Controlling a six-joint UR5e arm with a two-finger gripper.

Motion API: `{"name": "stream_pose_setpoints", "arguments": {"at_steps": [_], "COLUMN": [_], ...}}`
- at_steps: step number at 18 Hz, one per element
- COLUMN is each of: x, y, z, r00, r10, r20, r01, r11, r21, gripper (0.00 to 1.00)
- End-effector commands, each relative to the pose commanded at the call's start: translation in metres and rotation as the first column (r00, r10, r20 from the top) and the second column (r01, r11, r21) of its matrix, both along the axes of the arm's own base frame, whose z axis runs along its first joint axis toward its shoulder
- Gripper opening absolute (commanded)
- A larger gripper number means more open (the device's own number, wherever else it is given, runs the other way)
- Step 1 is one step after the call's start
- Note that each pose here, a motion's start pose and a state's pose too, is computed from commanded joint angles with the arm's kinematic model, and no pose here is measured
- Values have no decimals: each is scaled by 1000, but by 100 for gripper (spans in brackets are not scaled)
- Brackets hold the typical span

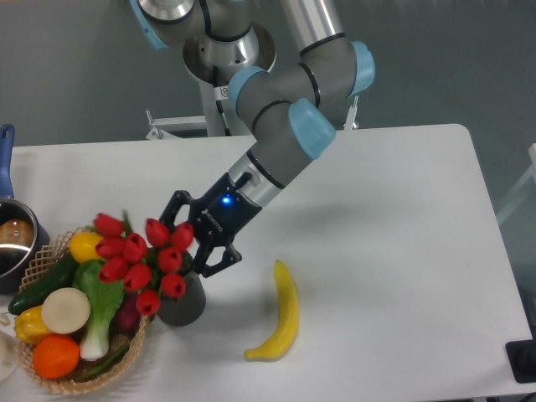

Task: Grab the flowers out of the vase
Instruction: 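Lower the gripper around the tulip stems and close it, then lift the gripped tulips up out of the grey vase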

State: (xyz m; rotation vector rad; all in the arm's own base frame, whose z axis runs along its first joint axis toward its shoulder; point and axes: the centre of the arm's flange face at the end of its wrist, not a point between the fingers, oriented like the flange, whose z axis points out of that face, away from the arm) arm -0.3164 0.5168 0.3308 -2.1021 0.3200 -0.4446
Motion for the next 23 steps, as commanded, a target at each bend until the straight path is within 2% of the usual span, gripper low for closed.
{"name": "stream_pose_setpoints", "arguments": {"at_steps": [5,7,12,17,19,23], "x": [3,7,30,24,13,-16], "y": [0,0,-11,-12,-13,-23], "z": [2,8,64,97,112,147], "r00": [1000,999,993,984,983,963], "r10": [-4,-4,62,97,110,164], "r20": [8,34,104,152,149,216], "r01": [4,3,-64,-104,-120,-186], "r11": [1000,1000,998,994,991,979], "r21": [6,21,17,38,59,84], "gripper": [0,0,0,0,0,0]}}
